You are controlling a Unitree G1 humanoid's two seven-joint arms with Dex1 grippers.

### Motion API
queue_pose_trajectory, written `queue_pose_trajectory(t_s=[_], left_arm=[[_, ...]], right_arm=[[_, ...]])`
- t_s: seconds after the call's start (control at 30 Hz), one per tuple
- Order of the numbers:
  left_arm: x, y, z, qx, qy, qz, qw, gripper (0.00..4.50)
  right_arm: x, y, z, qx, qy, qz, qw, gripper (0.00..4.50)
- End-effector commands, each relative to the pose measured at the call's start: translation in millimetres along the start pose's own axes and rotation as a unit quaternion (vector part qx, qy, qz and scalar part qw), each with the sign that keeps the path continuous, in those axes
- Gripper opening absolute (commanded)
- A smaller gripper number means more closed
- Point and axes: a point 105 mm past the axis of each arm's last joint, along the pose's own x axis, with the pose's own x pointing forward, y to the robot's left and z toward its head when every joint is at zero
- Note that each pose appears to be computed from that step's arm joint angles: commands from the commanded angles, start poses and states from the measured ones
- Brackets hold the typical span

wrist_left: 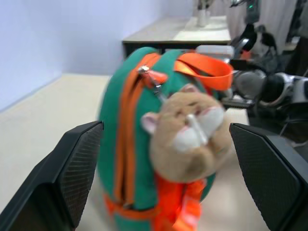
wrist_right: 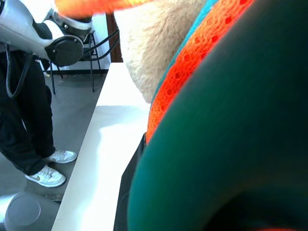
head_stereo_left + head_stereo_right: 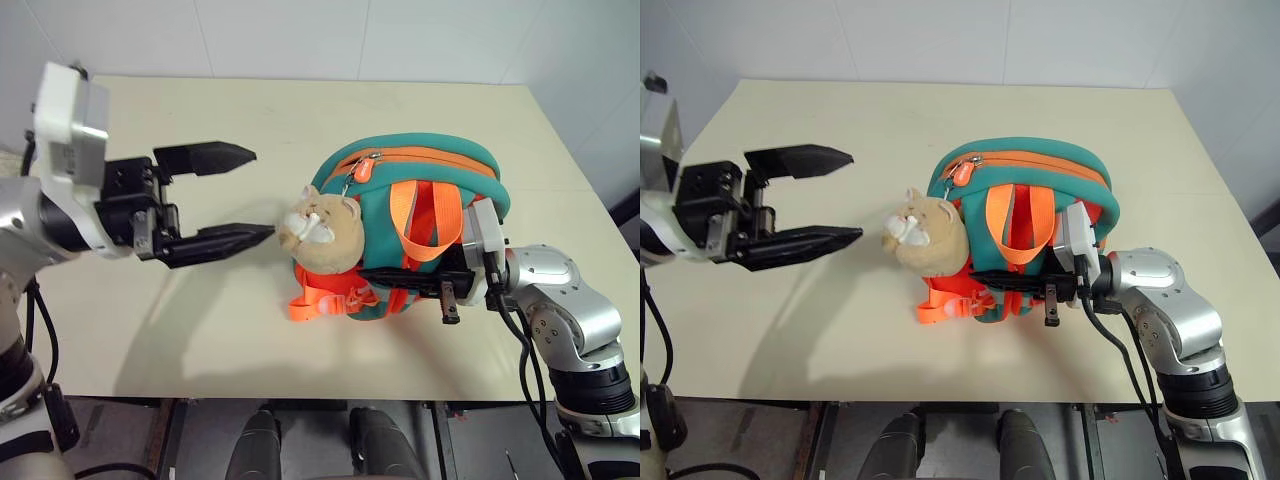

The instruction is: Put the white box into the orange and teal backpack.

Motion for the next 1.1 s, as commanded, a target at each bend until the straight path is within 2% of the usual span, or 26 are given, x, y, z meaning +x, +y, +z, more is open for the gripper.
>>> queue_pose_trajectory(t_s=[0.03, 0.27, 0.5, 0.53, 0.83, 0.97, 1.1], left_arm=[[10.5, -13.1, 2.7, -0.003, -0.015, -0.014, 1.0, 4.48], [37.5, -1.9, -22.1, -0.021, 0.004, -0.001, 1.0, 4.48], [58.1, 6.5, -35.4, -0.012, 0.035, -0.007, 0.999, 4.48], [59.6, 8.1, -34.5, -0.009, 0.035, -0.007, 0.999, 4.1], [56.3, 9.4, -24.2, 0.003, 0.031, -0.021, 0.999, 1.57], [48.8, 13.6, -17.2, 0.011, 0.035, -0.017, 0.999, 0.83], [34.0, 18.2, -11.6, 0.015, 0.058, -0.015, 0.998, 0.68]], right_arm=[[-1.8, -0.4, 7.6, -0.013, -0.016, -0.004, 1.0, 0.0], [0.7, -4.6, 7.4, -0.018, -0.015, -0.011, 1.0, 0.0], [0.5, -5.6, 6.7, -0.021, -0.012, -0.019, 1.0, 0.0], [0.3, -6.0, 6.8, -0.021, -0.013, -0.021, 0.999, 0.0], [1.3, -6.0, 6.8, -0.022, -0.014, -0.027, 0.999, 0.0], [0.5, -5.1, 6.5, -0.02, -0.015, -0.028, 0.999, 0.0], [-2.5, -1.9, 5.8, -0.015, -0.018, -0.029, 0.999, 0.0]])
